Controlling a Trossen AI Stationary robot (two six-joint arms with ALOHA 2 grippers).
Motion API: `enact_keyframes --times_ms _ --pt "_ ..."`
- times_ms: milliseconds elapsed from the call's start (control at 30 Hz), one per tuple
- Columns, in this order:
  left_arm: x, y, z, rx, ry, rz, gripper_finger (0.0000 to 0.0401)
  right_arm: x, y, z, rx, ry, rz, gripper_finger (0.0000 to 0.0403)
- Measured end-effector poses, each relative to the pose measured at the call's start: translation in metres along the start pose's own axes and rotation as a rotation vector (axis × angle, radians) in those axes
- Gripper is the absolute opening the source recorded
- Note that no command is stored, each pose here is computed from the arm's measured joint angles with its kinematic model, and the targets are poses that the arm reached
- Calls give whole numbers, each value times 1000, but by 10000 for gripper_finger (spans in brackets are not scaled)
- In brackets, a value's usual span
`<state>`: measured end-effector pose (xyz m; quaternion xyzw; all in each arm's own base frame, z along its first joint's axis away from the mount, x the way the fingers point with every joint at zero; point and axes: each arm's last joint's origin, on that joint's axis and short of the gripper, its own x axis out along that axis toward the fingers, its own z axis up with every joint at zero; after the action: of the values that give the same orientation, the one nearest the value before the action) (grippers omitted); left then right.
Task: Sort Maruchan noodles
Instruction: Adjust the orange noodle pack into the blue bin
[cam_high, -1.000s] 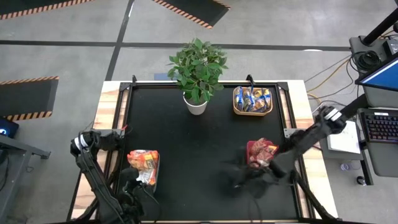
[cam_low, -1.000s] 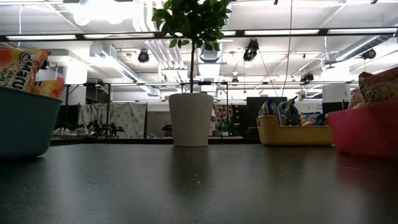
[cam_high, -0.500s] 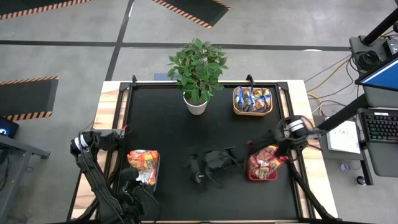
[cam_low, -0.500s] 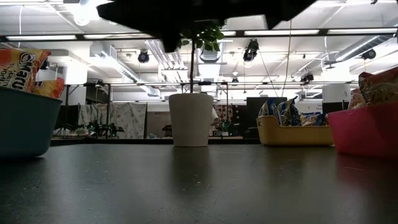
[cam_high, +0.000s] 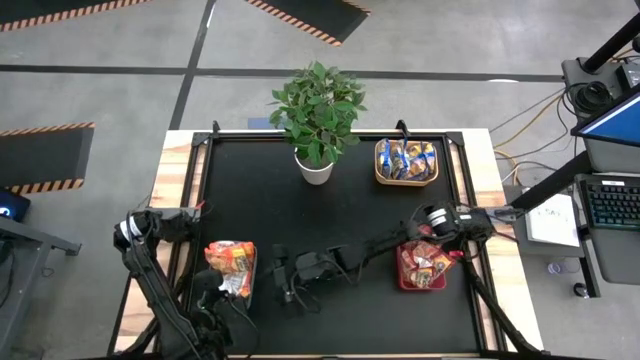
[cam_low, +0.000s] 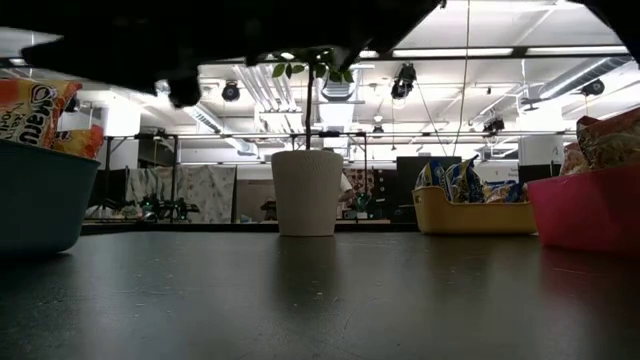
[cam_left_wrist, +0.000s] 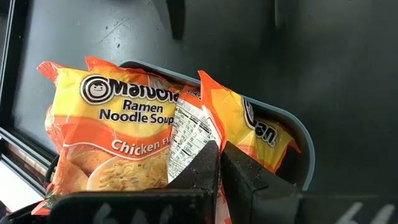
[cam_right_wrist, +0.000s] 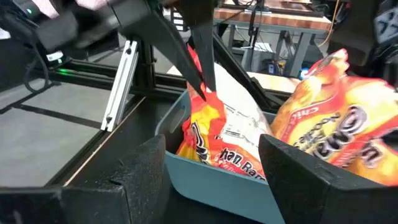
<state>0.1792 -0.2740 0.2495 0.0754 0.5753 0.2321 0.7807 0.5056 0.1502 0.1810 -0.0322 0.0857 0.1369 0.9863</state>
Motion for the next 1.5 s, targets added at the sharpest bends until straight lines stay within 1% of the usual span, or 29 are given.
enact_keyframes --times_ms 167,400,533,600,667,900,933,1000,1167,1333,1433,1500 --pt "0 0 0 -19 0 0 0 20 1 -9 -7 -14 40 249" --pt "1 0 2 -26 -15 5 0 50 -4 -15 20 -37 33 234" --pt "1 1 2 -28 -15 6 0 60 -5 -17 -31 -47 29 216" --pt "0 1 2 -29 -15 4 0 63 -5 -16 -39 -55 31 197" --pt "-6 0 5 -33 -20 -19 0 63 -5 -15 -34 -55 33 168" --pt "-37 6 19 -24 -86 -129 0 63 -15 -12 29 -71 16 29" --pt "-41 7 21 -17 -108 -140 0 63 -16 -11 41 -72 13 22" --pt "-51 9 26 -10 -154 -161 0 62 -18 -10 66 -75 13 19" --pt "-76 17 40 20 -310 -194 0 62 -19 -6 181 -121 47 18" --pt "-99 29 52 50 -481 -183 0 60 -24 2 368 -198 80 17" --pt "-112 37 59 50 -576 -167 0 60 -33 4 534 -194 22 17" --pt "-121 42 62 41 -623 -162 0 61 -41 1 634 -143 -29 17"
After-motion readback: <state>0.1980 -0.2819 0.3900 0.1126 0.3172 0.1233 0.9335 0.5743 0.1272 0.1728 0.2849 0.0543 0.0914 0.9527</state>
